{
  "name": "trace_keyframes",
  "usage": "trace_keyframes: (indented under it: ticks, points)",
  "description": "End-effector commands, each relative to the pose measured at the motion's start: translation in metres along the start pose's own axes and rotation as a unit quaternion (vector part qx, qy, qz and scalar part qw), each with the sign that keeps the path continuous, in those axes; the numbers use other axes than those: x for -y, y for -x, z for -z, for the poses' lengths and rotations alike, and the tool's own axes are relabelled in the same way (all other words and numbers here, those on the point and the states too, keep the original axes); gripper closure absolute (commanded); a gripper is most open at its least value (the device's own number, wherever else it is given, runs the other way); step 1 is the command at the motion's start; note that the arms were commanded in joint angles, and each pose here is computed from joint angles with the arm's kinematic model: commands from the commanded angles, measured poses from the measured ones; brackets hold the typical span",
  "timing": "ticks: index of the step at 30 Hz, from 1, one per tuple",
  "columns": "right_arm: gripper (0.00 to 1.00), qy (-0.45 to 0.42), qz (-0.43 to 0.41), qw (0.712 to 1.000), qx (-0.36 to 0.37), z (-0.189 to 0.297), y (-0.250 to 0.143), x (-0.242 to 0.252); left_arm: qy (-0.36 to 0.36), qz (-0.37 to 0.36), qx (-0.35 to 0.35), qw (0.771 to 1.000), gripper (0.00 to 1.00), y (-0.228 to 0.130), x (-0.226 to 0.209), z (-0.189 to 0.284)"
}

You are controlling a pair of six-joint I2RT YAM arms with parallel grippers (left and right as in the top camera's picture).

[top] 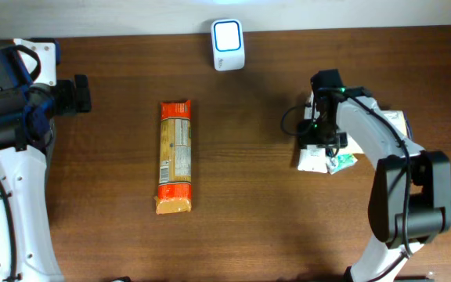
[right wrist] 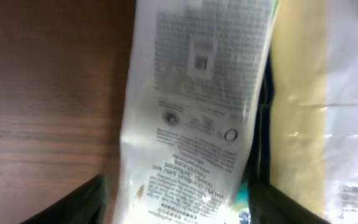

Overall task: Scan the item barcode
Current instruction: 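Carry the tube right and lay it beside the scanned items, then reach the right gripper to the orange-capped pasta package and grasp it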

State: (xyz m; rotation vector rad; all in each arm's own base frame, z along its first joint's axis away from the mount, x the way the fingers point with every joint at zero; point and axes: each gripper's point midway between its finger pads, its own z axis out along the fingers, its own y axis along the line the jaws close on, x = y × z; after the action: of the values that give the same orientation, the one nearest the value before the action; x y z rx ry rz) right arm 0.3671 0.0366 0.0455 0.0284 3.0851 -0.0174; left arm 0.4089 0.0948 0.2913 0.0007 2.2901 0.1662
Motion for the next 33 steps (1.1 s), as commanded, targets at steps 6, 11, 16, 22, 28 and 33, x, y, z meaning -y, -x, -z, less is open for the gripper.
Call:
trace_keyframes:
  ticks: [6, 11, 16, 22, 28, 33]
  points:
    - [0.09, 0.233, 0.059, 0.965, 0.103, 0.124, 0.057, -0.098, 0.000, -0.006, 0.004, 1.000, 0.01, 0.002, -0.002, 0.002]
    - [0.09, 0.275, 0.117, 0.951, 0.080, 0.091, 0.044, -0.193, 0.000, -0.006, 0.004, 1.000, 0.01, 0.002, -0.002, 0.002]
    - [0.09, 0.301, 0.167, 0.937, 0.058, 0.031, 0.018, -0.304, 0.000, -0.006, 0.004, 1.000, 0.01, 0.002, -0.002, 0.002]
    - [0.10, 0.298, 0.174, 0.938, 0.039, -0.017, -0.001, -0.344, 0.000, -0.006, 0.004, 1.000, 0.01, 0.002, -0.002, 0.002]
    - [0.11, 0.287, 0.165, 0.943, 0.046, -0.039, 0.004, -0.348, 0.000, -0.006, 0.004, 1.000, 0.01, 0.002, -0.002, 0.002]
    - [0.28, 0.286, 0.142, 0.947, 0.030, -0.069, -0.004, -0.360, 0.000, -0.006, 0.004, 1.000, 0.01, 0.002, -0.002, 0.002]
